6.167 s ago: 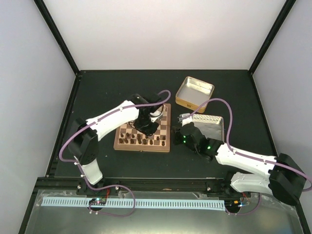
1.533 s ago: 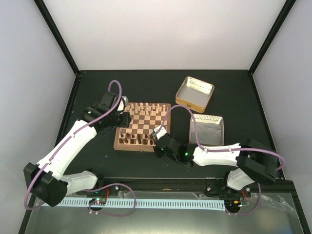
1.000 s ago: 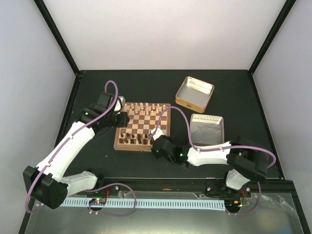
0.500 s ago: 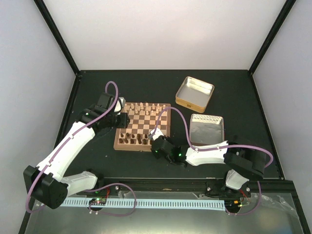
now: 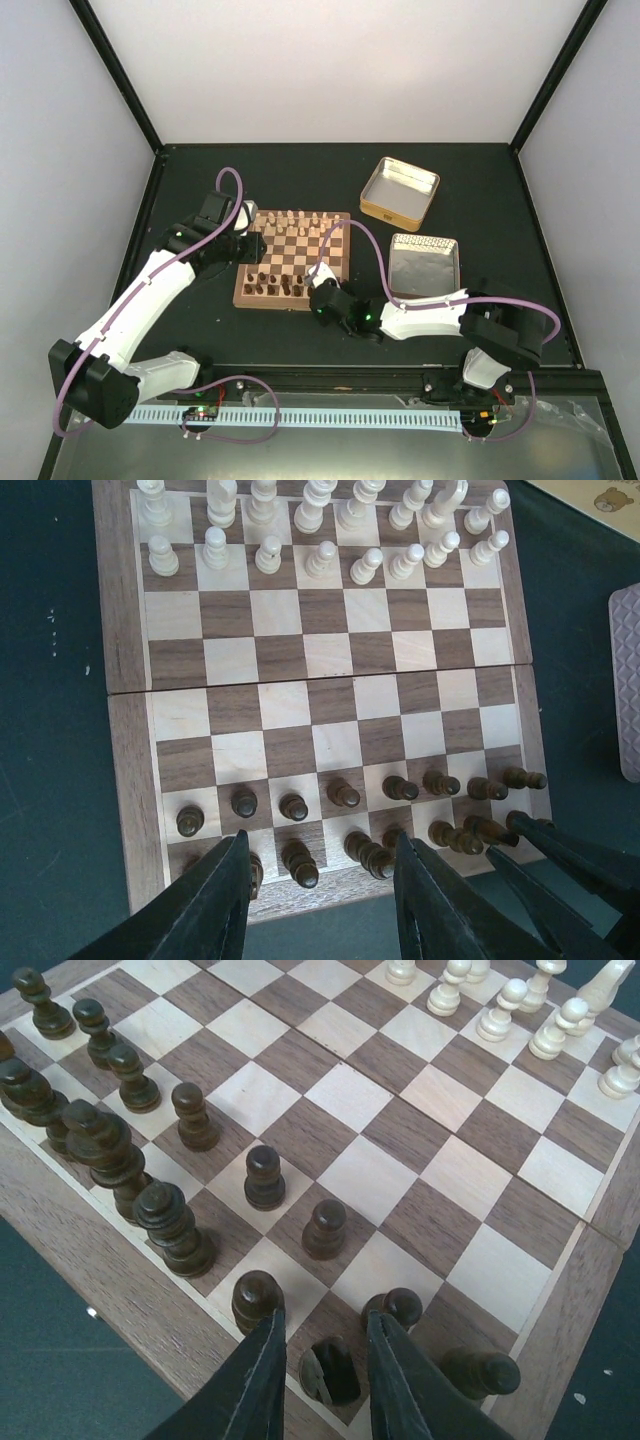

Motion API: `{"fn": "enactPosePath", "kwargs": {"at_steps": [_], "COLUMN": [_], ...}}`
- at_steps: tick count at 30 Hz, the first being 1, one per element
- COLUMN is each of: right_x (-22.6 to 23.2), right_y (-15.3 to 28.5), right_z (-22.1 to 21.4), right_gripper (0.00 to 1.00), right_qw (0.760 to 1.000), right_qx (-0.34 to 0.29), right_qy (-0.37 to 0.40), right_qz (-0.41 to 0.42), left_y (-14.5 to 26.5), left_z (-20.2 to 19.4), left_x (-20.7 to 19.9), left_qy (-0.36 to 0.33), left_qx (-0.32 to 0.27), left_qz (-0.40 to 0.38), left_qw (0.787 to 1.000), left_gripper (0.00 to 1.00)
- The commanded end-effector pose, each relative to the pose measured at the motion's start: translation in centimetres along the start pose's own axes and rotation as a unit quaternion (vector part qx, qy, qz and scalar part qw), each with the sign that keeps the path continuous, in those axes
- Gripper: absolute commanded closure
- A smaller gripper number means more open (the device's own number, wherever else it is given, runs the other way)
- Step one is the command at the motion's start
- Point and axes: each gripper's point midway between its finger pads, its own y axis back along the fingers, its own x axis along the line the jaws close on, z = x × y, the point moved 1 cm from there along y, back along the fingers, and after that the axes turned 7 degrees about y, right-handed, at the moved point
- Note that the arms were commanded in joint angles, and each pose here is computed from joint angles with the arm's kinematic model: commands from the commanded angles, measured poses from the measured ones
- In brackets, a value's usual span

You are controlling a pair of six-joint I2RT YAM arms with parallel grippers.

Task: Set up the chess pieces on the board
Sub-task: Place the chess piece on the chessboard.

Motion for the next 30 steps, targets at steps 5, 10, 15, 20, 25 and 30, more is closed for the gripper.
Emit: {"fn": "enactPosePath", "kwargs": {"at_steps": [5,10,15,20,25,30], "right_x": [-0.8,-2.5,-3.1,-2.7,-2.0,-1.6], "right_y": [2.8,4.8,5.8,5.9,5.4,4.2], "right_z": [4.7,5.9,4.5,0.5,-2.2,-2.9], "right_gripper": [0.74,0.67,0.63,0.62,0.67,0.77], "right_qw": [0.997,0.993,0.989,0.984,0.979,0.977], "right_qx": [-0.056,-0.055,-0.012,0.065,0.111,0.135], "right_qy": [-0.05,-0.104,-0.147,-0.166,-0.171,-0.167], "right_qz": [0.0,-0.013,-0.004,0.007,0.017,0.015], "left_y": [0.7,1.1,2.0,3.0,3.4,3.5], "left_z": [0.7,0.8,1.0,1.3,1.5,1.5], "left_x": [-0.4,-0.3,-0.1,0.0,0.0,0.0], "left_qy": [0.0,0.003,0.006,0.01,0.011,0.011], "left_qx": [-0.016,-0.025,-0.048,-0.075,-0.094,-0.096], "left_qz": [-0.014,-0.016,-0.019,-0.025,-0.031,-0.032], "left_qw": [1.0,1.0,0.999,0.997,0.995,0.995], "left_gripper": [0.59,0.58,0.57,0.53,0.52,0.52]}}
